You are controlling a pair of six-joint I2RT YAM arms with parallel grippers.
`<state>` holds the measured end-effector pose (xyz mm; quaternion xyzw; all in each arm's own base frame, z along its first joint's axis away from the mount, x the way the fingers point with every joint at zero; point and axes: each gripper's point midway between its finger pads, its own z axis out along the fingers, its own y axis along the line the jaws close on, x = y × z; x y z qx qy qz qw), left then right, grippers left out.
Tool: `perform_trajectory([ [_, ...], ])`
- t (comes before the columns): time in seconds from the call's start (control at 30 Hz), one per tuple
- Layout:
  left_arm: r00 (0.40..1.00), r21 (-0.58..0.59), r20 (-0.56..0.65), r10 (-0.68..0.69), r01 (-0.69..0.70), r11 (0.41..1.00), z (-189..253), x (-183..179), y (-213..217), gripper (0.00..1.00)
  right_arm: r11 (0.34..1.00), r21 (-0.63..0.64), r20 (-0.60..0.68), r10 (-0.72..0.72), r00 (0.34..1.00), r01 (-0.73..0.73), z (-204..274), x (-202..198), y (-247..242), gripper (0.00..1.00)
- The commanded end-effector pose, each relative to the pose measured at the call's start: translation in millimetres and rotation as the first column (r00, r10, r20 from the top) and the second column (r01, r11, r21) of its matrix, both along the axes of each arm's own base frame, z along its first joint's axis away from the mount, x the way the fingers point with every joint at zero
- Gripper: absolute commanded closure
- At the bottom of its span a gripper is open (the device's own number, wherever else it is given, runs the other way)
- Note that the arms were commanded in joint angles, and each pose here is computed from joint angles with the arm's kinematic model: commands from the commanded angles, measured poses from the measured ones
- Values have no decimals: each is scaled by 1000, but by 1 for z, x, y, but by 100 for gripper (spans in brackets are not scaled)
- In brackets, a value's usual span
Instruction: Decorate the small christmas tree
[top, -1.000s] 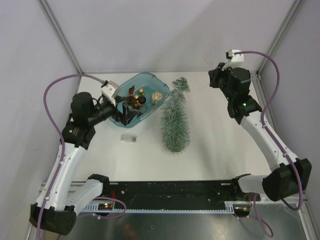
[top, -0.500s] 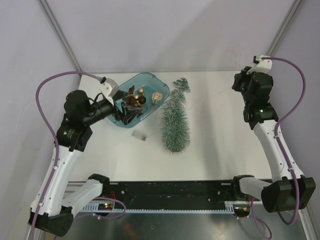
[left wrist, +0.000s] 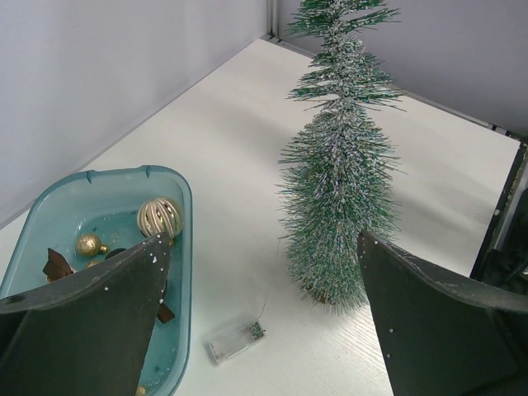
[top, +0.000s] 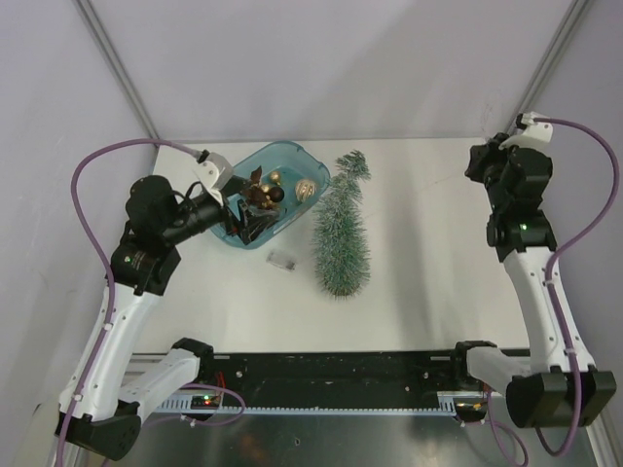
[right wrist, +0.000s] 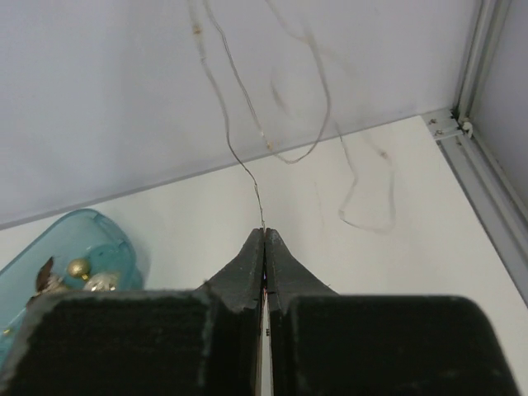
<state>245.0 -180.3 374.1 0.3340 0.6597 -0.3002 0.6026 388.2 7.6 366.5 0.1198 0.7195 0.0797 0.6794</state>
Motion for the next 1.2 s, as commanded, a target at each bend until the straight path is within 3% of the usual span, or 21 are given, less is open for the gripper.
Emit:
perform_trajectory([
  [0.0,999,-27,47,-3,5,1000,22,-8,0,0,997,19,64,79,995,-80,23,-43,28,100],
  [0.33,997,-43,77,-7,10,999,41,-10,-4,0,973,11,-7,232,973,-232,-13,-135,79,100],
  [0.43,997,-47,81,-6,10,999,44,-11,-5,0,976,-11,-38,217,975,-218,-22,-152,78,100],
  [0.6,997,-58,77,-18,22,998,48,-14,-9,0,990,-138,-124,-34,992,17,-46,-152,44,100],
  [0.73,997,-63,74,-27,32,997,50,-16,-12,0,942,-265,-164,-255,953,206,-59,-136,22,100],
  [1.0,997,-70,74,-32,37,997,52,-19,-13,0,871,-294,-235,-466,853,394,-83,-104,-31,100],
  [1.17,997,-69,62,-34,38,997,48,-18,-14,1,839,-326,-254,-521,815,435,-92,-101,-42,100],
])
